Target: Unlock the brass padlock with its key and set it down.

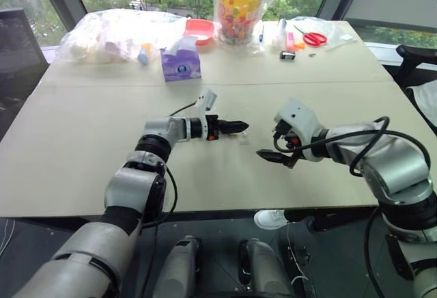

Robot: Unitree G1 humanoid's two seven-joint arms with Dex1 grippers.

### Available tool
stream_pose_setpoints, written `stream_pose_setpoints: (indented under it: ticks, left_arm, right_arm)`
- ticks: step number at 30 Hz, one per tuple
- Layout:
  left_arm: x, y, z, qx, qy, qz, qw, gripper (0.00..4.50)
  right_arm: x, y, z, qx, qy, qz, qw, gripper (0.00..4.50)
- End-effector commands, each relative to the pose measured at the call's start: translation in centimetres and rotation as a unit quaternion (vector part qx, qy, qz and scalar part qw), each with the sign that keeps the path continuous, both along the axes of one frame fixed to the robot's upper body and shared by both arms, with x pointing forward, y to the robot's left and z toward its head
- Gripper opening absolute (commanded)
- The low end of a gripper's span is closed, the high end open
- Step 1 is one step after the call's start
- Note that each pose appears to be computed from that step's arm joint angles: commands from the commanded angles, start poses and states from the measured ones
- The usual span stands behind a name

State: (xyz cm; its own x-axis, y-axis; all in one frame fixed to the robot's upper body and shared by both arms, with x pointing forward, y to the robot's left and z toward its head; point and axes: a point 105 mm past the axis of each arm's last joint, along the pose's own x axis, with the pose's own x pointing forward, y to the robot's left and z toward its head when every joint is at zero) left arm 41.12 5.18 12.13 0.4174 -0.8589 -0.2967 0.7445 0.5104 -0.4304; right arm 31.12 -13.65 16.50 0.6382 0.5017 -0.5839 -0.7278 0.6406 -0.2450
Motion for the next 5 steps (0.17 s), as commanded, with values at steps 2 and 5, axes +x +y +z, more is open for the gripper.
stream_pose_setpoints:
  ticks: [2, 5]
  left_arm:
    - [-0.1, 5.4, 3.2, 0.047, -0.110, 0.012, 0.993, 4.41]
    - [-1.2, 7.7, 5.0, 0.056, -0.168, 0.038, 0.983, 4.41]
  right_arm:
    - [-0.2, -0.5, 0.5, 0.008, -0.028, -0.003, 1.000, 4.50]
    - [0.4, -0.1, 1.0, 0.030, -0.069, -0.005, 0.997, 4.50]
